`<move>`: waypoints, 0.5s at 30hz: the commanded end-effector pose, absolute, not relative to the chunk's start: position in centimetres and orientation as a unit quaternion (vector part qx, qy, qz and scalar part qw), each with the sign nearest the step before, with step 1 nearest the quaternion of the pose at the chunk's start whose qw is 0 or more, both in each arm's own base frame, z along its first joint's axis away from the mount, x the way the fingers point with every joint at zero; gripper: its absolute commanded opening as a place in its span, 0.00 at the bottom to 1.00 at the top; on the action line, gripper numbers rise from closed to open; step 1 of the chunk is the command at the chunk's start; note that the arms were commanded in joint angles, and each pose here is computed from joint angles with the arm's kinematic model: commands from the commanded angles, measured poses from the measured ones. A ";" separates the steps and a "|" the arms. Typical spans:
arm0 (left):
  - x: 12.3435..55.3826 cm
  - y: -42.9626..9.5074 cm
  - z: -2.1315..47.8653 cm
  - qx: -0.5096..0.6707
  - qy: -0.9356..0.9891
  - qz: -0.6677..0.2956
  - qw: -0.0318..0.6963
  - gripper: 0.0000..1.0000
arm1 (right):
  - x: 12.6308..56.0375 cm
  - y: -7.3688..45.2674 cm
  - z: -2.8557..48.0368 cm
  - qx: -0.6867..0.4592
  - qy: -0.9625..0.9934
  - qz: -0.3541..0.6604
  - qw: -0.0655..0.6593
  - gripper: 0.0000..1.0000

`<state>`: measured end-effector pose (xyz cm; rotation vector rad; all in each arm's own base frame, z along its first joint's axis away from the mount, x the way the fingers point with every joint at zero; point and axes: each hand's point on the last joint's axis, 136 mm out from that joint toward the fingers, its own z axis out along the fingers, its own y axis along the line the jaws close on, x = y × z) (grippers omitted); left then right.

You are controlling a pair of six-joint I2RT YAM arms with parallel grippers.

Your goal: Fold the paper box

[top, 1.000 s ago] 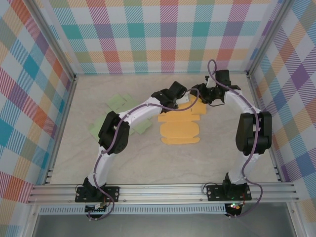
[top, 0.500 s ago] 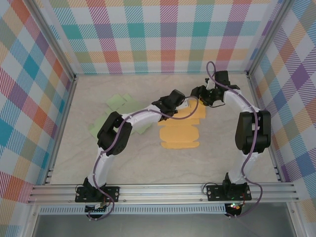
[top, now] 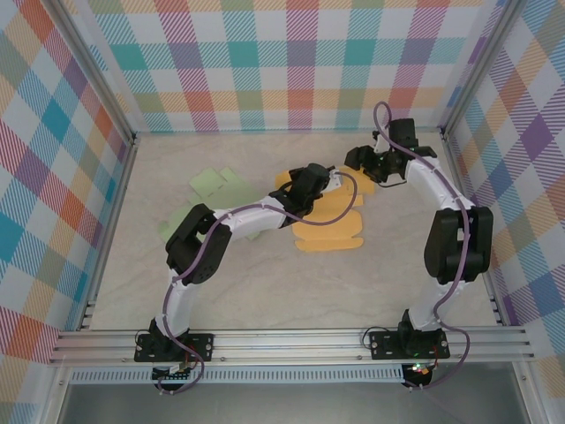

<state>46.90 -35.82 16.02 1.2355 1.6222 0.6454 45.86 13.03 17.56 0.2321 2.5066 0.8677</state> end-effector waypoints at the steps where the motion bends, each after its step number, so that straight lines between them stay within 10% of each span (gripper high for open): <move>1: 46.4 -36.5 18.9 0.489 0.649 0.270 0.516 0.00 | 46.4 13.6 17.7 0.069 0.917 0.315 0.233 0.60; 15: 46.4 -36.7 19.3 0.480 0.639 0.281 0.531 0.00 | 47.0 13.4 18.5 0.063 0.922 0.300 0.237 0.63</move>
